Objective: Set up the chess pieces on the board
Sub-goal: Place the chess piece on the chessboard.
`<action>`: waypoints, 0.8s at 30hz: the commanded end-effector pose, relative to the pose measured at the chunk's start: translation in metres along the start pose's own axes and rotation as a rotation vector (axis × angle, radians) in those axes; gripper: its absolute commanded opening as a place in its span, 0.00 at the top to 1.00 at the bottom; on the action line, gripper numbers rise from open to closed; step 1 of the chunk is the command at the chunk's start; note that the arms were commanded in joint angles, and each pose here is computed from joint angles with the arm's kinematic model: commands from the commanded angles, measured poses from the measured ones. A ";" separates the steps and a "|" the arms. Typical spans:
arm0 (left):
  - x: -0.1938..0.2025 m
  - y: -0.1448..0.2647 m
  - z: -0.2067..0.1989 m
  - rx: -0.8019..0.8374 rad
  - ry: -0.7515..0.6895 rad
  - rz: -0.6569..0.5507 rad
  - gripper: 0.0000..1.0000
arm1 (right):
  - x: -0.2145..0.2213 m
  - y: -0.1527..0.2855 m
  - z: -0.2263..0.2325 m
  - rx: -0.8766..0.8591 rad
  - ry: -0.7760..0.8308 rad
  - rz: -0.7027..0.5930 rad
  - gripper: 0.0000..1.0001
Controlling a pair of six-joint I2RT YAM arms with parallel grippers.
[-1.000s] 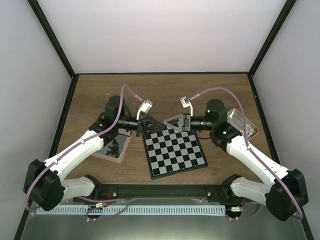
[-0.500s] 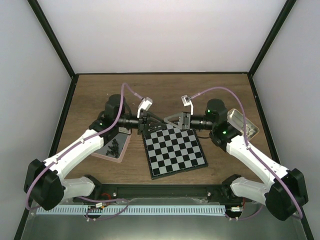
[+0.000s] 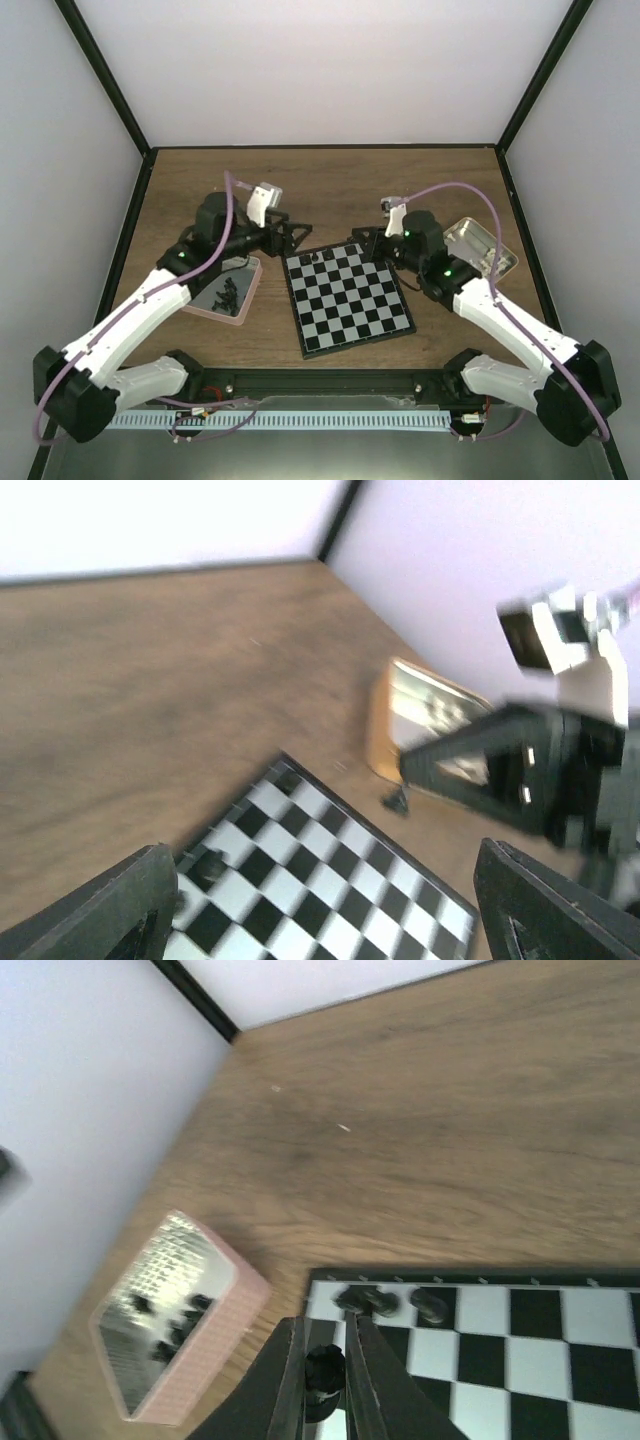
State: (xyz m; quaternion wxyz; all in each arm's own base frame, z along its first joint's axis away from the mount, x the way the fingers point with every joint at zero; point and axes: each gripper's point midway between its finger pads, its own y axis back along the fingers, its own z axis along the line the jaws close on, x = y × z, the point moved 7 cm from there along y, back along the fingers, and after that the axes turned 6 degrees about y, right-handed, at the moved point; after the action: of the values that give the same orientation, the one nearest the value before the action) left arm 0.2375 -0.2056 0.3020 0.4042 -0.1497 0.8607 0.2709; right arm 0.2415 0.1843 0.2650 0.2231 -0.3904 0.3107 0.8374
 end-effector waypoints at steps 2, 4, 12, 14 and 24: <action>-0.040 0.047 0.009 -0.339 -0.057 -0.267 0.17 | 0.023 -0.013 -0.026 0.332 0.152 -0.004 0.99; -0.046 0.059 0.009 -0.396 -0.069 -0.327 0.17 | 0.030 -0.019 -0.032 0.407 0.167 0.013 0.99; -0.061 0.109 0.009 -0.593 -0.076 -0.534 0.17 | 0.042 -0.067 0.007 0.399 0.345 0.086 0.99; -0.064 0.124 0.007 -0.635 -0.072 -0.597 0.17 | 0.047 -0.082 0.026 0.372 0.382 0.102 0.99; -0.066 0.158 0.000 -0.693 -0.078 -0.715 0.16 | 0.079 -0.159 0.079 0.307 0.549 0.198 0.99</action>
State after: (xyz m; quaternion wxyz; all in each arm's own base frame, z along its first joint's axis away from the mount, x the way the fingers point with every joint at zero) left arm 0.2077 -0.0858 0.4002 0.4310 -0.5234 0.6276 0.3826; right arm 0.2417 0.3470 0.1912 0.1102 -0.5120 0.5010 0.6890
